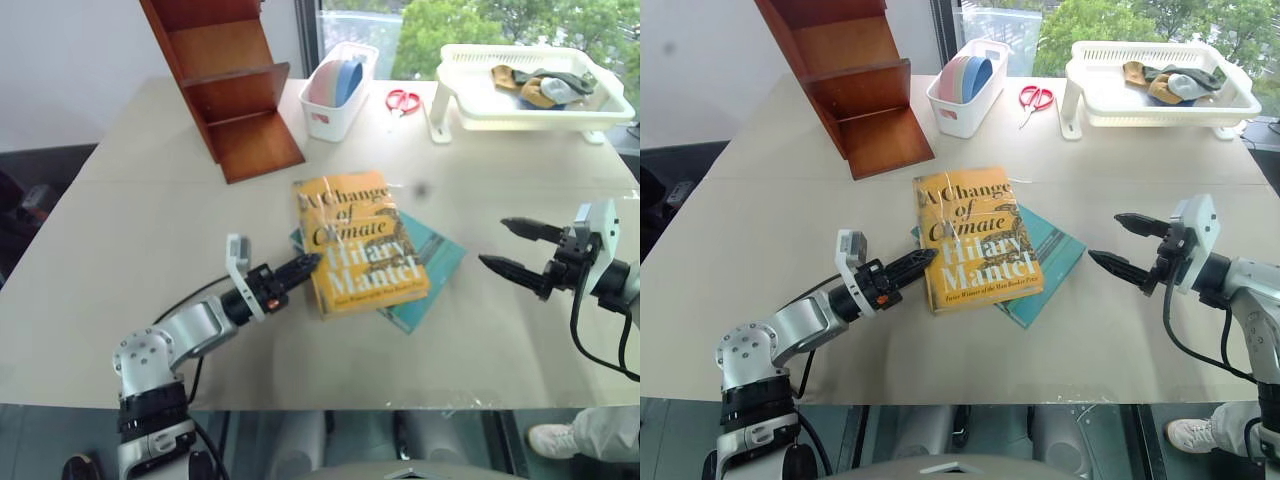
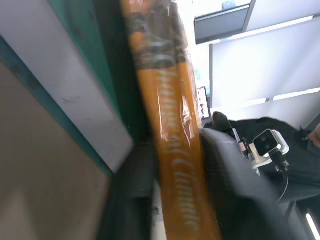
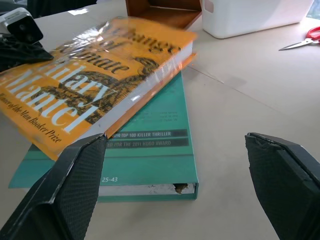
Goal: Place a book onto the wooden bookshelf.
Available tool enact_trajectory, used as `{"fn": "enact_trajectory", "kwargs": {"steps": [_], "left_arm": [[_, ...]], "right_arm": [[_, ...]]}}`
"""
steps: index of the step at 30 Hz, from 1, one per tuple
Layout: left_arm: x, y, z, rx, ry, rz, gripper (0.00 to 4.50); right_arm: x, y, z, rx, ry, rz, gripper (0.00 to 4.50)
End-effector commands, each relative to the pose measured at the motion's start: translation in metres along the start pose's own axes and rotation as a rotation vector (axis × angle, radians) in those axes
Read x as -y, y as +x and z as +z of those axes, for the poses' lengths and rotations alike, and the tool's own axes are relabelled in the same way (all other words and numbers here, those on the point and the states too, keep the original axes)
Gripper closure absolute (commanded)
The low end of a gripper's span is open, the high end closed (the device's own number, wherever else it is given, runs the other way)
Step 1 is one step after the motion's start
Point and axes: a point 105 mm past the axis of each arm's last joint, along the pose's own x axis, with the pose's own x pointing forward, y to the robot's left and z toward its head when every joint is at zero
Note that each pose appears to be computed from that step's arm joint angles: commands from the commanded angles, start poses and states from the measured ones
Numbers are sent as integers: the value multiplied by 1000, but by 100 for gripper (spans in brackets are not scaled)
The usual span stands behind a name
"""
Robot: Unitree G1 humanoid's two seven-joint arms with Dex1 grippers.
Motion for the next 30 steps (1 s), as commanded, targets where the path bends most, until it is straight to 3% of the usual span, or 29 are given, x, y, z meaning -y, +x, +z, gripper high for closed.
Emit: {"fn": "enact_trajectory", "kwargs": {"steps": [1,4,10,14,17,20,25,30], "left_arm": [[16,0,0,43,10,-38,446],[25,0,3,70,16,-52,446],[60,2,40,132,206,-60,446],[103,17,85,156,593,-13,446],[134,28,105,120,882,-1,446],[163,39,124,129,1060,-22,446],[181,52,141,68,1474,80,446],[201,63,157,85,1883,176,446]], "right_arm": [[3,-1,14,29,-47,-1,0],[5,-2,16,33,-50,-1,0],[7,-6,25,71,-45,25,0],[11,-9,44,163,-31,72,0],[15,-12,62,267,17,105,0],[13,-17,73,336,84,181,0],[4,-33,84,411,212,338,0],[10,-41,93,478,262,355,0]]}}
